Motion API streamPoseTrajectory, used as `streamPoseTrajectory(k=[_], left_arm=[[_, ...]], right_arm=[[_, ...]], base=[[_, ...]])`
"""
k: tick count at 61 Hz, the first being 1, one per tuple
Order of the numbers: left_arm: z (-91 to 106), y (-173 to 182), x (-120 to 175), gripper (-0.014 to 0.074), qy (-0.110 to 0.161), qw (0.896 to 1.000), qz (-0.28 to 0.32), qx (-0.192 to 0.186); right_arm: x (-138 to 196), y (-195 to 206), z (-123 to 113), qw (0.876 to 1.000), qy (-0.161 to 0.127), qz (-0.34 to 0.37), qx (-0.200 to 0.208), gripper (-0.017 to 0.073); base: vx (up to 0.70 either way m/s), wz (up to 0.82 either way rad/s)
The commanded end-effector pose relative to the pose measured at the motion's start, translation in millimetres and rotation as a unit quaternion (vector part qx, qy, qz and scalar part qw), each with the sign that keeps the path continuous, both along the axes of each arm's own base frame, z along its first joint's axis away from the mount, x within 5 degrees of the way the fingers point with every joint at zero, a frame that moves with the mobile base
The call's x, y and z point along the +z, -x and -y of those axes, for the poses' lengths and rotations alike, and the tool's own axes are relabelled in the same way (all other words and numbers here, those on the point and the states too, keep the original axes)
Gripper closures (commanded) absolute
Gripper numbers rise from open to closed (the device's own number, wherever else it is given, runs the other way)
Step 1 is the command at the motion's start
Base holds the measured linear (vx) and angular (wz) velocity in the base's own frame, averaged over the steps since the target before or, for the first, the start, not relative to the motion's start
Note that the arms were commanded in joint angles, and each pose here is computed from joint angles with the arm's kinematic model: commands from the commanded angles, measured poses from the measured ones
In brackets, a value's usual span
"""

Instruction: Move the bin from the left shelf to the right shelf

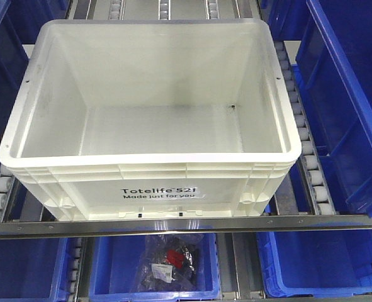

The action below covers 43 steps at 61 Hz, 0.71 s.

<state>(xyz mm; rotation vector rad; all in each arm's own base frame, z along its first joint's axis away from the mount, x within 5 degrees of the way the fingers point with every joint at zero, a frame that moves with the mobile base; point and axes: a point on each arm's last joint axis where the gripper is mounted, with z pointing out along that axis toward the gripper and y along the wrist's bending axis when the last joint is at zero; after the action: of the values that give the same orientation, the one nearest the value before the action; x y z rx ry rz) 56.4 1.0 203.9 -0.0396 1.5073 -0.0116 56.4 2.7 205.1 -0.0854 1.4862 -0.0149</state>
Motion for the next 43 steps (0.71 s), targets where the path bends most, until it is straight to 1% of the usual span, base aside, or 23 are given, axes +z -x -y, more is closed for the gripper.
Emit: streamPoseTrajectory(k=[1,43], left_arm=[[0.0,2.8,14.7,0.0555,0.007,0.999,0.053,-0.002],[0.0,2.9,15.2,0.0555,0.007,0.998,0.056,-0.002]], right_arm=[[4.0,1.4,0.3,0.999,0.002,0.039,-0.002,0.0568],[4.5,1.4,0.3,0.999,0.002,0.042,-0.002,0.0568]], base=[[0.00,0.00],[0.00,0.00]])
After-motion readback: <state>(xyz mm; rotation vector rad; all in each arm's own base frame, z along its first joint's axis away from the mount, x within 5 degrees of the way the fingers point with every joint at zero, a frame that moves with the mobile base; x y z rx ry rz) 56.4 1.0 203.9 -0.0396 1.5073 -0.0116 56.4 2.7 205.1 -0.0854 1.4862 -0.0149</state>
